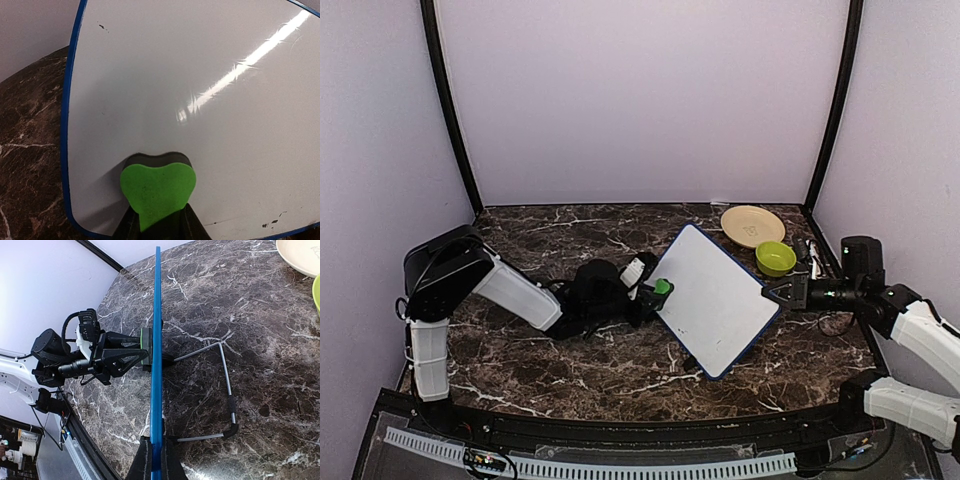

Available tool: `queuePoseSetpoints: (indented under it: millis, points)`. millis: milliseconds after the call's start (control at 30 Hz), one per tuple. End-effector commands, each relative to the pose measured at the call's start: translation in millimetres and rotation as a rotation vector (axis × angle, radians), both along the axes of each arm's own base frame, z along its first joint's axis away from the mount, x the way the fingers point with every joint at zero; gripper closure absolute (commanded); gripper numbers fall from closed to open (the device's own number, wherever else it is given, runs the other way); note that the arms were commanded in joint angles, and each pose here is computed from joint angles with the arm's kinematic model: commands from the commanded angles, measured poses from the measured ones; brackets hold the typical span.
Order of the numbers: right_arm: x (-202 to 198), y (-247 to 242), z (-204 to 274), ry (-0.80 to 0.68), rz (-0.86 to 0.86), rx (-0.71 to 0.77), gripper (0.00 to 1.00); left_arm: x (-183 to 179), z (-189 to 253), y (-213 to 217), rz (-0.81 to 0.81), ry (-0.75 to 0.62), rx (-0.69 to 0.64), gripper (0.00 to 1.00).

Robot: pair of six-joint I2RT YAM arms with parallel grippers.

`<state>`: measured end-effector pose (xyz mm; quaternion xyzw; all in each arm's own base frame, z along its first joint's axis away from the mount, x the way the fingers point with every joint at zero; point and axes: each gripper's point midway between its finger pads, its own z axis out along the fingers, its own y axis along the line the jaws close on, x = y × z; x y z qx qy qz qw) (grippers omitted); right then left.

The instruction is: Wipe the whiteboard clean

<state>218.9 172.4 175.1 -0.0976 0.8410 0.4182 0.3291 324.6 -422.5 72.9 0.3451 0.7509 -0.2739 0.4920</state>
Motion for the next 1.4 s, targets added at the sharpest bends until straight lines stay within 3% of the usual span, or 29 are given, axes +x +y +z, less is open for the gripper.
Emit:
queuePoseSetpoints:
  millis: [0, 400, 867, 1200, 1367]
  points:
    - [-8.0, 8.5, 7.0, -0.018, 0.070, 0.017, 1.00, -11.4, 1.0, -13.9, -0.078, -0.008, 0.037, 1.00]
    - [-7.3, 8.1, 6.1, -0.014, 0.065, 0.015, 1.00, -61.8, 3.0, -58.3, -0.241, -0.087, 0.060, 1.00]
    - [-7.5, 8.0, 6.3, -0.014, 0.065, 0.014, 1.00, 25.9, -7.4, 22.6, 0.068, 0.028, 0.040, 1.00]
    - [-7.4, 8.2, 6.0, -0.013, 0.068, 0.015, 1.00, 21.3, 12.0, 2.2, -0.016, -0.005, 0.002, 1.00]
    - [-7.3, 8.3, 6.1, -0.014, 0.068, 0.015, 1.00, -11.7, 18.8, -34.8, -0.136, -0.069, 0.045, 1.00]
